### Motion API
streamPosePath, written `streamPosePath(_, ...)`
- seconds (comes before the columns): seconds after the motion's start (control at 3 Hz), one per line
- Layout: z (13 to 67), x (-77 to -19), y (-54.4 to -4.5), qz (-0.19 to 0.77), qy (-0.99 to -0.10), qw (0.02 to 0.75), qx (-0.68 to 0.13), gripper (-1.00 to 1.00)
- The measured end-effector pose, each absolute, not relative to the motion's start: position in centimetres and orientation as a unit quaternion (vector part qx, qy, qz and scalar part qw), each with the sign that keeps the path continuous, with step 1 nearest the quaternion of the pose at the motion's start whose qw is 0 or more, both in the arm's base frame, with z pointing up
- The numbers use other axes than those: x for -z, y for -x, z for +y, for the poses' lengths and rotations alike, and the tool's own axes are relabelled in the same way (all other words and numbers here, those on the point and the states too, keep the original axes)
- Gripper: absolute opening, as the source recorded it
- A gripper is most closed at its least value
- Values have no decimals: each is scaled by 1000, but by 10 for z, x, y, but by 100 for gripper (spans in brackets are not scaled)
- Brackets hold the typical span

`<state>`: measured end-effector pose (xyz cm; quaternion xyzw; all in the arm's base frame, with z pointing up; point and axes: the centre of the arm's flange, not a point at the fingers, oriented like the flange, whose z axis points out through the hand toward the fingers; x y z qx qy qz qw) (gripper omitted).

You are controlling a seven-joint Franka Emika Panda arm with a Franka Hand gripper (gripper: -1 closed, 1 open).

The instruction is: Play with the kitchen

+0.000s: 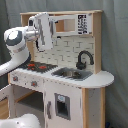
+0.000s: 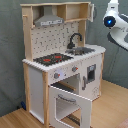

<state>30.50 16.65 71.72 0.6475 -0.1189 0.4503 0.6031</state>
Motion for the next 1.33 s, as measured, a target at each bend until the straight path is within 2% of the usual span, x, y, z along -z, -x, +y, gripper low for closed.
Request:
streamPosePath(0.33,167,-717,-306,-116,-648,602,-452,-100)
streamPosePath(1.33,180,-703,-353,-10,-666,557,-496,-100)
